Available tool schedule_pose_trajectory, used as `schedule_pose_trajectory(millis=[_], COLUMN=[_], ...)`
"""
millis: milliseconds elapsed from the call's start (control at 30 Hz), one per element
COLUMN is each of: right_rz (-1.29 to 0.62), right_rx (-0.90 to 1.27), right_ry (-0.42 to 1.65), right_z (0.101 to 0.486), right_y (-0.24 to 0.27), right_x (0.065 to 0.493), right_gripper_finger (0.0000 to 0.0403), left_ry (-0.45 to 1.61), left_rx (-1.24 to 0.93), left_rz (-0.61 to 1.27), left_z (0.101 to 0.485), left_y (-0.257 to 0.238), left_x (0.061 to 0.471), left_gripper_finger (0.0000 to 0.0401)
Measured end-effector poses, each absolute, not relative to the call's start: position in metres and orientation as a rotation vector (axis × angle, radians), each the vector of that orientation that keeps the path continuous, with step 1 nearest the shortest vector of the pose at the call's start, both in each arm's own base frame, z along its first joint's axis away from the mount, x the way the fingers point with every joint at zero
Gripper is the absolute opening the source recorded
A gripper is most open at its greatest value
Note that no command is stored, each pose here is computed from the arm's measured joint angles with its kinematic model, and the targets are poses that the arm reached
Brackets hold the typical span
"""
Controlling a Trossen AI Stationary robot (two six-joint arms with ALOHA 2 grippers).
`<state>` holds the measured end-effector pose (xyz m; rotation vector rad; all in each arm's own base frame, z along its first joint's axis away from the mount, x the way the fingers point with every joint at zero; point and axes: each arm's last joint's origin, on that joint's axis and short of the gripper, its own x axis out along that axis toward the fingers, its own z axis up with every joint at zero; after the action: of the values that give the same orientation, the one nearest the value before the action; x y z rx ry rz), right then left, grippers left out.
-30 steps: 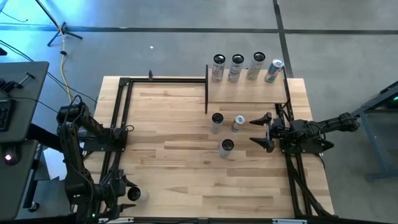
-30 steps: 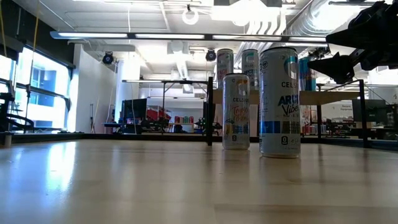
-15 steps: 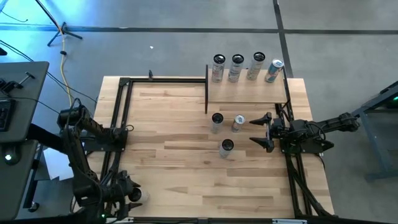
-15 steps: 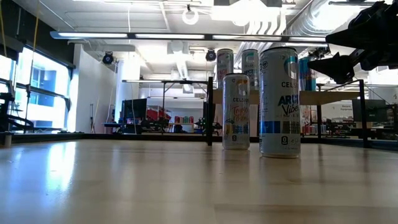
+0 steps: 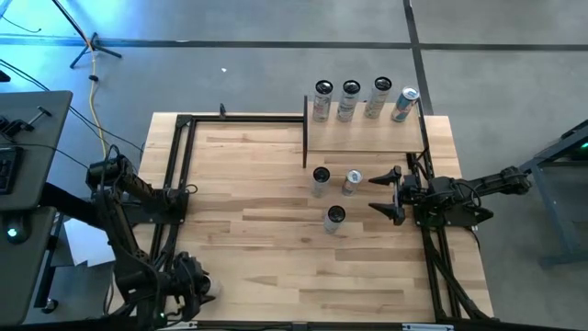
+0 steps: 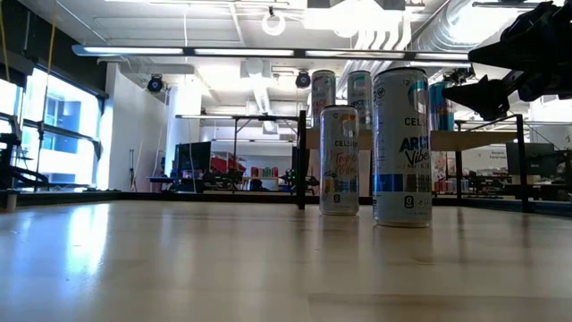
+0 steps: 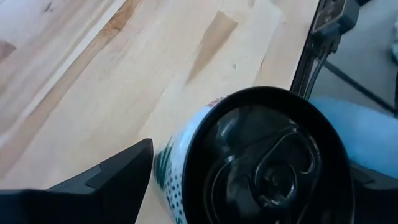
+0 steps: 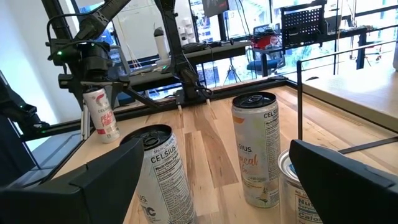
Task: Place canned beverage on shelf
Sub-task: Move the white pink soda can to the center of the table
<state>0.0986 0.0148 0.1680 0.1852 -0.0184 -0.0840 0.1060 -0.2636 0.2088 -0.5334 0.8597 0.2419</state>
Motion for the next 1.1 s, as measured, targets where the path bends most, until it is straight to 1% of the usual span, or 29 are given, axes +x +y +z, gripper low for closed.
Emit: schedule_pose_trajectory(millis=[133,367,567,733,900,1100], right_rz=[-0.080,-0.081,-0.081,-0.082,-0.082,-0.084], right_rx=[0.185,0.185,0.185,0.185,0.185,0.185], right_ry=[-0.018,-0.018,-0.018,-0.018,-0.018,-0.018], right_z=[0.168,0.168,0.168,0.168,0.168,0.168], right_y=[0.015,0.015,0.015,0.015,0.015,0.015], right_x=[0.099,0.099,0.099,0.099,0.099,0.099], right_gripper_finger=[0.0389,0.0389,0.0389,0.0389,0.0389,0.0389], left_ry=[0.848,0.843,0.809,0.780,0.815,0.795], left_rx=[-0.560,-0.577,-0.478,-0.244,-0.004,0.123], left_rz=[0.249,0.250,0.202,0.148,0.100,0.010], left_z=[0.209,0.211,0.219,0.225,0.226,0.231], left_y=[-0.264,-0.263,-0.256,-0.245,-0.229,-0.209], left_x=[0.107,0.111,0.122,0.138,0.165,0.208], left_gripper_finger=[0.0306,0.0222,0.0221,0.0222,0.0228,0.0224])
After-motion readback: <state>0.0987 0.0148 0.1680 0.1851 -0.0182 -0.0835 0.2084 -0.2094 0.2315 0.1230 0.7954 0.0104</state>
